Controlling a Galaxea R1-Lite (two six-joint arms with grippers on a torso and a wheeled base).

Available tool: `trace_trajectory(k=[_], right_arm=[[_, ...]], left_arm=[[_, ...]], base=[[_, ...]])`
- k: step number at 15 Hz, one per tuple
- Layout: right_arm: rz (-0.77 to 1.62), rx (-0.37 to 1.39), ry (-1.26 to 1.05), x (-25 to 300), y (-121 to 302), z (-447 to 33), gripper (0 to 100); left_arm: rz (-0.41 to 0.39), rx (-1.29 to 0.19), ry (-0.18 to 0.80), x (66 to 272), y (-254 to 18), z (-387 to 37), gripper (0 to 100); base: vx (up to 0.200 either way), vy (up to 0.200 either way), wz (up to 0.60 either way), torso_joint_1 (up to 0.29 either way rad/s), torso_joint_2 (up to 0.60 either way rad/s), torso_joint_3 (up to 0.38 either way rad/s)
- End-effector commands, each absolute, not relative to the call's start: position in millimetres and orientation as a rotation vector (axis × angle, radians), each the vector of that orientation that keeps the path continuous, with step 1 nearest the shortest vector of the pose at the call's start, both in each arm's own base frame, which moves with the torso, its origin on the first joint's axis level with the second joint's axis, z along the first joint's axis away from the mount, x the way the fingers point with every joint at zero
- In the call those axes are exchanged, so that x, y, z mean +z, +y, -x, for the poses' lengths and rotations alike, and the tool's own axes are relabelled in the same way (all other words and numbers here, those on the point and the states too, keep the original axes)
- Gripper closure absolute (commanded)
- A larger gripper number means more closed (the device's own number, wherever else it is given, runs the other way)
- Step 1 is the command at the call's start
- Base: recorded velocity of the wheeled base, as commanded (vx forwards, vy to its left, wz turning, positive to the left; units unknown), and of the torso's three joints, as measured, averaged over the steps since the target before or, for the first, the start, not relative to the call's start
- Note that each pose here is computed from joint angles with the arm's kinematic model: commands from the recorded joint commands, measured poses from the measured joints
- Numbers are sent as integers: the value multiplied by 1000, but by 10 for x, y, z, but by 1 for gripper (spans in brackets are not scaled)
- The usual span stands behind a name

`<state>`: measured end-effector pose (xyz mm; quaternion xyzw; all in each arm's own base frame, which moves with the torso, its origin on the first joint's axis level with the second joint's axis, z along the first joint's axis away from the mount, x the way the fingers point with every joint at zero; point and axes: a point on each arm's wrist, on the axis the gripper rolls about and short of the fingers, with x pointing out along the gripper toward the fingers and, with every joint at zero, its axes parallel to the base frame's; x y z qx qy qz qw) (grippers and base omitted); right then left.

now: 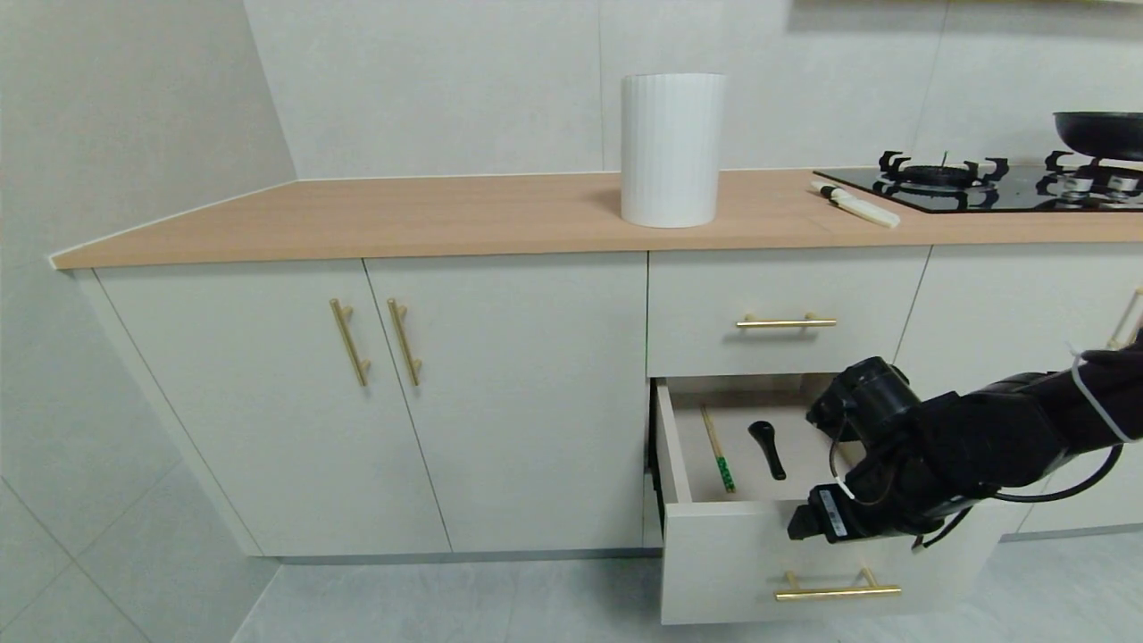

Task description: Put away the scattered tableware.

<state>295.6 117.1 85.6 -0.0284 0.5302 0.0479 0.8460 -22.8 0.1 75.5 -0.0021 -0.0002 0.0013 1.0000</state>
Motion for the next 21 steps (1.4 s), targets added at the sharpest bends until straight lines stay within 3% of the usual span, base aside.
trace_trajectory(k=[1, 5, 14, 21], right_arm=[[37, 71, 1109, 642, 1182, -3301, 0], [16, 32, 1031, 503, 1215, -3687, 0], [-161, -47, 587, -163, 1157, -4294, 0], [-250, -78, 480, -161, 1094, -4442, 0]], left_arm=[[5, 3, 0, 755, 1, 228, 0], [5, 3, 0, 755, 1, 228, 0], [5, 3, 0, 755, 1, 228, 0], [5, 3, 0, 755, 1, 228, 0]], base=[[0, 0, 0, 0, 0, 0], [0, 0, 0, 0, 0, 0], [0, 0, 0, 0, 0, 0], [0, 0, 0, 0, 0, 0]])
